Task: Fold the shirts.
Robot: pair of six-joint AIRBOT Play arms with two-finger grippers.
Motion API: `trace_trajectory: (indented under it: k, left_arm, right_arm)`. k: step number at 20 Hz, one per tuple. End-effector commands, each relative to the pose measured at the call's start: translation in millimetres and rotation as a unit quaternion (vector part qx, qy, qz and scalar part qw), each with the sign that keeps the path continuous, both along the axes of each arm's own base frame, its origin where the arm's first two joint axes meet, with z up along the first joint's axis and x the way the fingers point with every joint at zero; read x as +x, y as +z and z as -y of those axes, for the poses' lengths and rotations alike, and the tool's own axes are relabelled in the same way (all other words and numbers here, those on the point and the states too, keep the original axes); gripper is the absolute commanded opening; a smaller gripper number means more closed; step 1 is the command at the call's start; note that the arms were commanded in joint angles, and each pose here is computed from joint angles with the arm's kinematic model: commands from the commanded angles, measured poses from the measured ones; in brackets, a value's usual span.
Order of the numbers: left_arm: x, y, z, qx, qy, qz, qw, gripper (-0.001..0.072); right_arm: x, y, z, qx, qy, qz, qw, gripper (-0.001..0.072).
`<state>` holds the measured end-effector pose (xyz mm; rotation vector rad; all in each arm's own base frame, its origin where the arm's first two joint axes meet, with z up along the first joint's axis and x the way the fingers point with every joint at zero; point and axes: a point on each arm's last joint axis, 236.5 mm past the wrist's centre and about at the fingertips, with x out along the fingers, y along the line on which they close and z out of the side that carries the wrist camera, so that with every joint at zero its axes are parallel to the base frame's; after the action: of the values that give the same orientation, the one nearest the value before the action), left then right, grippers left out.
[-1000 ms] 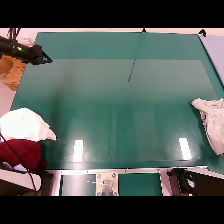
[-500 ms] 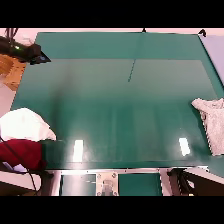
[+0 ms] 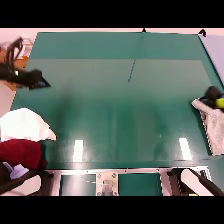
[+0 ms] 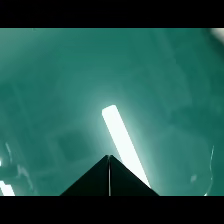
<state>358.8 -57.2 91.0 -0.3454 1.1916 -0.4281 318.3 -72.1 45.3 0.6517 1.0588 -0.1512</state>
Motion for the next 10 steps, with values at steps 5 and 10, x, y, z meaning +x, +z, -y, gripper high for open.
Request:
trace_trajectory:
  k: [5,10]
  left_arm:
    - [-73.9,-45.4,11.5,0.003,0.002,-0.033,0.999,0.0023]
    - [-67.7,-44.9,9.2,0.006,0.009,-0.023,1.0,0.0023]
  right_arm:
    - [-38.2,-58.6,-83.6,0.015,0.091,-0.031,0.995,0.0009]
    - [-40.2,-59.3,-84.5,0.017,0.093,-0.035,0.995,0.0009]
